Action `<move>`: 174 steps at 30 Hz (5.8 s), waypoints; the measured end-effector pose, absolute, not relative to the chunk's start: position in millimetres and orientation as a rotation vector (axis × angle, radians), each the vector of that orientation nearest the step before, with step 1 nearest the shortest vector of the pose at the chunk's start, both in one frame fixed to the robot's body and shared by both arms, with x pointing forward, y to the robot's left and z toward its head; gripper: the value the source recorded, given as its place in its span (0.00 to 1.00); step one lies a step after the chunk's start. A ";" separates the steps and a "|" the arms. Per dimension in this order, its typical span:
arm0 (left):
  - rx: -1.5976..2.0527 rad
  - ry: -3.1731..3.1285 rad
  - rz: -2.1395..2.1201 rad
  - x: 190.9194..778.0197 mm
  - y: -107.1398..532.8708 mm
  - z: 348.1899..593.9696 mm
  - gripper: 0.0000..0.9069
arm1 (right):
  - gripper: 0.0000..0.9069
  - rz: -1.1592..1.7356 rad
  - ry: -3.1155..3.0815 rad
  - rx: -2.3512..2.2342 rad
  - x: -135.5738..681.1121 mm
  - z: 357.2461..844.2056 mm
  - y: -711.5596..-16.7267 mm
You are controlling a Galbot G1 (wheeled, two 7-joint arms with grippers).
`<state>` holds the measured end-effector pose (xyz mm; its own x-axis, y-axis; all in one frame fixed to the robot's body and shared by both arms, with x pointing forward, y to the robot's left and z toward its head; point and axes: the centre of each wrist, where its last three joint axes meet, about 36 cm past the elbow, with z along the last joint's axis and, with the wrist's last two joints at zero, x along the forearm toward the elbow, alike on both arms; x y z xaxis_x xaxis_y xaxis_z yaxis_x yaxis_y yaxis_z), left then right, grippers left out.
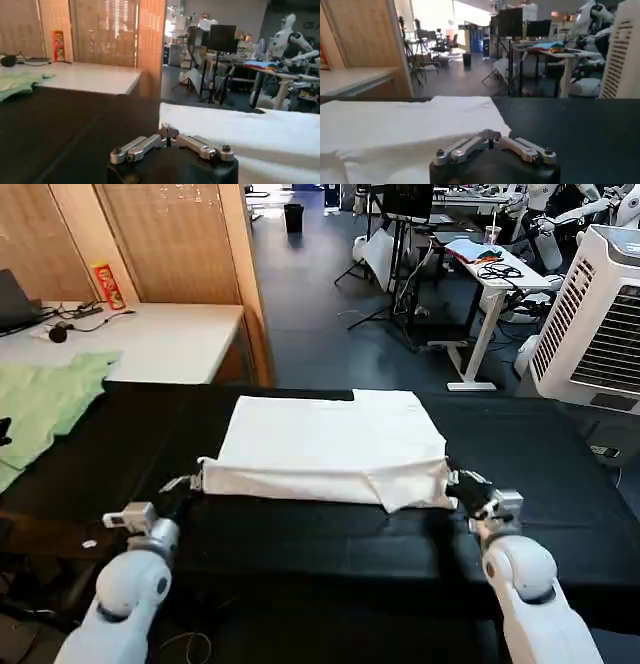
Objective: Fold and organize the clothes.
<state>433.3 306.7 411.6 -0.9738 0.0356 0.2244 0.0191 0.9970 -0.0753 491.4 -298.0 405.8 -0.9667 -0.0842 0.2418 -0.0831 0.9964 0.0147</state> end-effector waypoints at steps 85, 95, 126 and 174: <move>-0.058 -2.670 -0.191 298.6 323.6 416.2 0.97 | 0.97 0.123 -2.497 0.083 272.6 440.9 -284.7; -0.018 -2.596 -0.200 274.6 319.1 437.7 0.97 | 0.97 0.144 -2.513 0.093 253.5 471.0 -281.2; -0.084 -2.736 0.098 537.0 320.8 484.2 0.97 | 0.97 0.072 -2.800 0.032 571.2 457.4 -292.5; -0.055 -2.543 0.016 620.2 314.4 430.1 0.11 | 0.13 -0.040 -2.641 0.103 634.7 416.8 -286.2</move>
